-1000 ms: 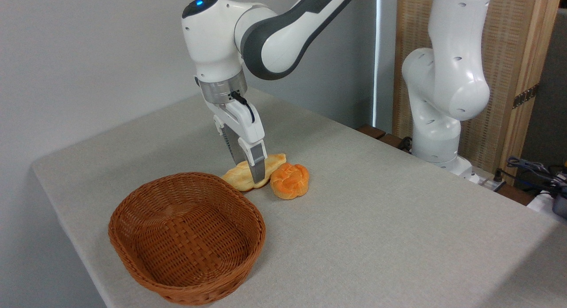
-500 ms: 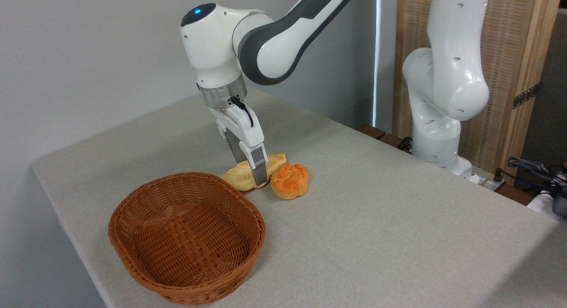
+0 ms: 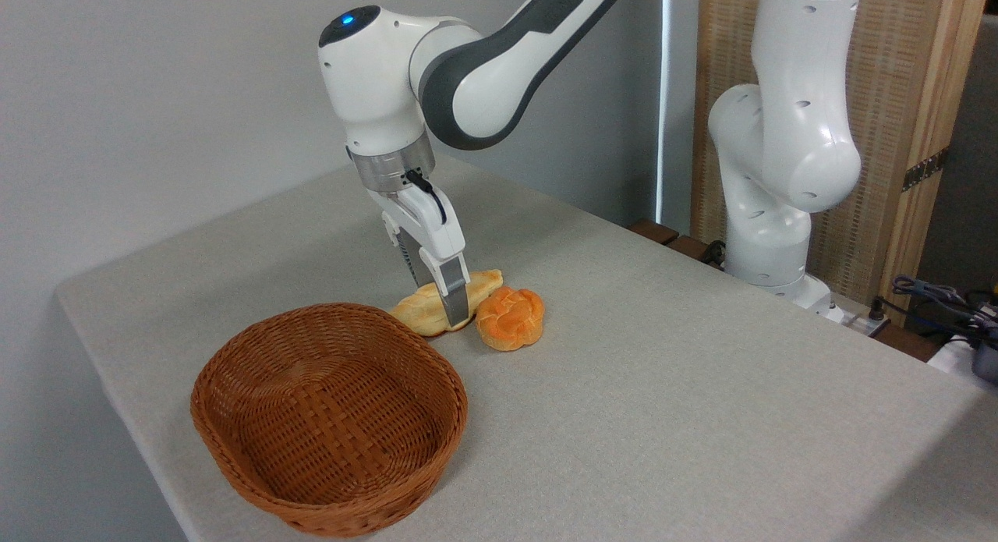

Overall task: Put bread into the basket
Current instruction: 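Close the gripper around the middle of the croissant bread, then lift the croissant bread and carry it over the wicker basket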

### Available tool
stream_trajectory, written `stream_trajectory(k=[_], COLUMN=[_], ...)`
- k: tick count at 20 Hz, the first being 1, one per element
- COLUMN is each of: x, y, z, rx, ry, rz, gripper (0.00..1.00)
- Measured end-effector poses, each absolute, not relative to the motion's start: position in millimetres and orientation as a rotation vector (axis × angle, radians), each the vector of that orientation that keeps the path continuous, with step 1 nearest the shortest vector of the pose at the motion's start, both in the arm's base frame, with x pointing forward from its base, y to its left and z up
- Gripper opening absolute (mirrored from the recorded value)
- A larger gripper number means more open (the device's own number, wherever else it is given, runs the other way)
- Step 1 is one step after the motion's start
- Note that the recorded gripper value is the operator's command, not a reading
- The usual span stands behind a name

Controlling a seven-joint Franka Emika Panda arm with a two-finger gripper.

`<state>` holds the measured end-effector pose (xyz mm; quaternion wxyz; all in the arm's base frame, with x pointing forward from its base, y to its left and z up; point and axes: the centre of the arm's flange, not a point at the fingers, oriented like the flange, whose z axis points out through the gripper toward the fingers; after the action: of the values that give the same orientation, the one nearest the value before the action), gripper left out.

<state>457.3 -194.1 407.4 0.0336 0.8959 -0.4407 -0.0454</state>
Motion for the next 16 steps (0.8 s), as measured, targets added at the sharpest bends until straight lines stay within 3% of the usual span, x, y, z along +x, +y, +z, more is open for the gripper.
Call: stream_trajectory(k=[11, 16], x=[456.1, 441.4], y=[-196.8, -216.5], z=[414.7, 452.8], rx=[2.753, 2.718], ry=[-1.365, -1.437], rz=[-0.119, -0.126], gripper=[0.44, 0.44])
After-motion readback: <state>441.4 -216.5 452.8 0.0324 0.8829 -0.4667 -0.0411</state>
